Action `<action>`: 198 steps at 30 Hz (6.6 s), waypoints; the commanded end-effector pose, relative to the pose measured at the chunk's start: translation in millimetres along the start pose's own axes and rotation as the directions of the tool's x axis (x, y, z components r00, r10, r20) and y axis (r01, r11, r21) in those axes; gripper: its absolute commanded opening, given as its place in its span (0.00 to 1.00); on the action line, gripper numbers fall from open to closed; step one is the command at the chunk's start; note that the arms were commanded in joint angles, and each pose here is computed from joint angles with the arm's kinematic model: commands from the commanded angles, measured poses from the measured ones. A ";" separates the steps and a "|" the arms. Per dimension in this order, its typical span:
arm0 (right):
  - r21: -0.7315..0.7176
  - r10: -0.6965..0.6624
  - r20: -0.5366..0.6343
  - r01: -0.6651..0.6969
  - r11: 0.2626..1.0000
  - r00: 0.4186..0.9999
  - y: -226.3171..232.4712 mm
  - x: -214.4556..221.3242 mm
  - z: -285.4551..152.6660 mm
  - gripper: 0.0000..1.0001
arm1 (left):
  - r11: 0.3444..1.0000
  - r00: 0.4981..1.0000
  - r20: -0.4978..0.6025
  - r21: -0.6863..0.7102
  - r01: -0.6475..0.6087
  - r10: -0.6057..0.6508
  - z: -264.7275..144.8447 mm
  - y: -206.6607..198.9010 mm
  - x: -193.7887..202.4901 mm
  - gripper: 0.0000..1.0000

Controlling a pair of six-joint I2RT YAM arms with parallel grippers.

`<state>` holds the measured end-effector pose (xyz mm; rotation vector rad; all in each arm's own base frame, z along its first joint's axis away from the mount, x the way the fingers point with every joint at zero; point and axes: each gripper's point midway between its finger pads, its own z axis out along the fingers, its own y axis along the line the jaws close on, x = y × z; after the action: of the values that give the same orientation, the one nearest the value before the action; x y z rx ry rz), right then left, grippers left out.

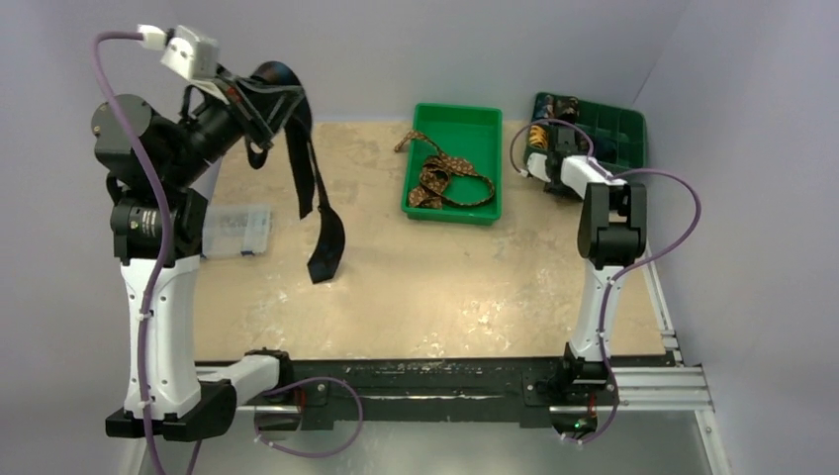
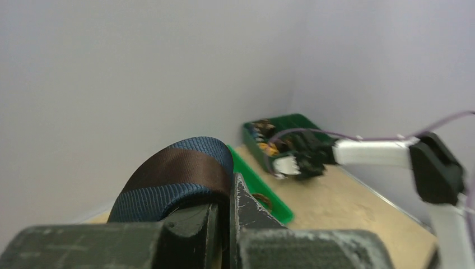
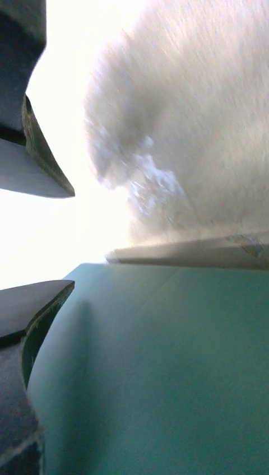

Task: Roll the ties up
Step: Move the storage box to the corner of the board, then place the tie at the center of the board, then flatten out the tie at the center of the board.

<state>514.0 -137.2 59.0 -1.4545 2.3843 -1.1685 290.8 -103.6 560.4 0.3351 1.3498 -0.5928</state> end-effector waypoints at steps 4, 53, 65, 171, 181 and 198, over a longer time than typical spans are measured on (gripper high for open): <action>-0.293 0.428 0.292 -0.346 0.891 0.855 -28.4 -8.7 -122.7 0.70 | 0.872 0.998 -0.055 0.486 0.063 -0.042 6.3 -127.2 -3.6 0.00; -0.409 -0.099 0.703 0.515 0.753 0.704 315.8 -65.3 -284.8 0.69 | 0.997 0.373 -0.925 0.075 -0.007 0.072 -158.8 115.8 371.2 0.52; -0.463 -0.092 0.682 0.526 0.713 0.725 341.6 -55.6 -283.2 0.00 | 0.852 0.541 -0.703 0.521 -0.050 0.461 -157.3 65.6 374.7 0.45; -0.673 0.199 0.005 -0.143 0.726 0.980 263.7 105.2 -133.2 0.29 | 0.672 0.109 -0.671 0.740 0.035 0.733 -154.5 92.9 483.5 0.53; -0.737 0.366 0.079 -0.193 0.648 0.927 210.4 84.3 -167.9 0.43 | 0.578 0.331 -0.564 0.813 0.065 0.756 -166.2 47.9 421.2 0.52; -0.809 0.552 0.221 -0.165 0.565 0.804 165.7 12.7 -237.4 0.47 | 0.457 -0.001 -0.461 0.880 0.130 0.888 -238.2 54.1 513.0 0.49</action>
<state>276.3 9.7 106.3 -1.1195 2.7125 0.2688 149.2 -37.7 17.0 2.2880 1.9910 -0.4544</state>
